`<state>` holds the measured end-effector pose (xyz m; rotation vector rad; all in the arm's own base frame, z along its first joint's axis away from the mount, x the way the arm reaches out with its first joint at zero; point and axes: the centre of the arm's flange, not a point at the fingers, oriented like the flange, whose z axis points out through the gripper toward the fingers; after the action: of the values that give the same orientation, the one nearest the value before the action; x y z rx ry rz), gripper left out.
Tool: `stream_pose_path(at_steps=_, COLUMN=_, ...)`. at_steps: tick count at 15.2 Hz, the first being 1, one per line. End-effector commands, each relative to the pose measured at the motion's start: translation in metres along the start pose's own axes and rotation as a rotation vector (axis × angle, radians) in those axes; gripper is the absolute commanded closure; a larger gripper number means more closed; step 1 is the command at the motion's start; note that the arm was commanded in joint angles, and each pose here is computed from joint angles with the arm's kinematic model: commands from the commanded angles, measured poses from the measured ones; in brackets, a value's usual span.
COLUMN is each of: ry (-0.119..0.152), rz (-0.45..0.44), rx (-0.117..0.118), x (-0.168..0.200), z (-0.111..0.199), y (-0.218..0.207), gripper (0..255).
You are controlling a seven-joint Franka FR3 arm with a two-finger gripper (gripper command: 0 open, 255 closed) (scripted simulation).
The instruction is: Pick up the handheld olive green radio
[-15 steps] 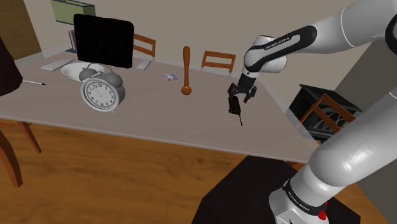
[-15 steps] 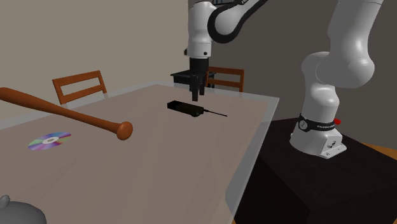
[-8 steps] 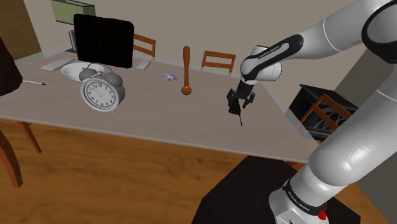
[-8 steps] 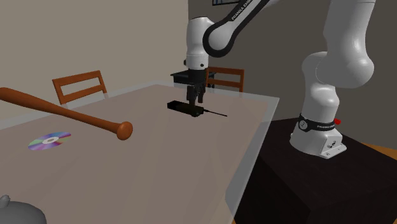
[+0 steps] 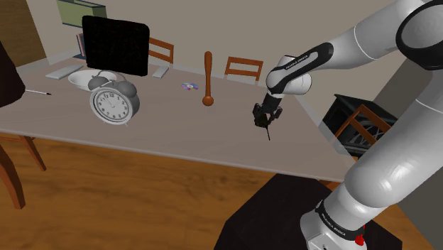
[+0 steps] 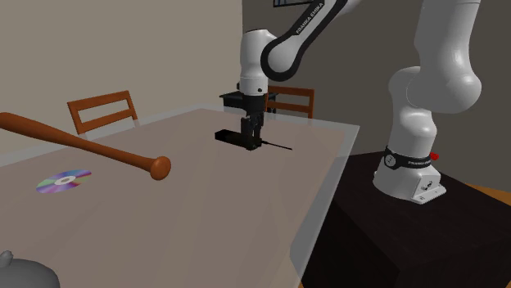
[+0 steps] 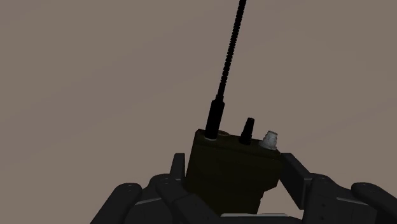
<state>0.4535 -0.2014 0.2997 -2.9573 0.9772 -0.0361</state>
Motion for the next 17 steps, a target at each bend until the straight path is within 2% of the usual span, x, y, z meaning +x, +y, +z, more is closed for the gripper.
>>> stream_pose_path(at_steps=1, ry=-0.002, rz=0.000, rx=-0.001, x=0.000, z=0.001, y=0.001, gripper=255)
stream_pose_path(at_steps=6, ry=-0.002, rz=0.000, rx=-0.001, x=0.001, z=0.001, y=0.001, gripper=255)
stream_pose_path(at_steps=17, ry=-0.002, rz=0.000, rx=-0.001, x=0.002, z=-0.057, y=-0.001, gripper=255)
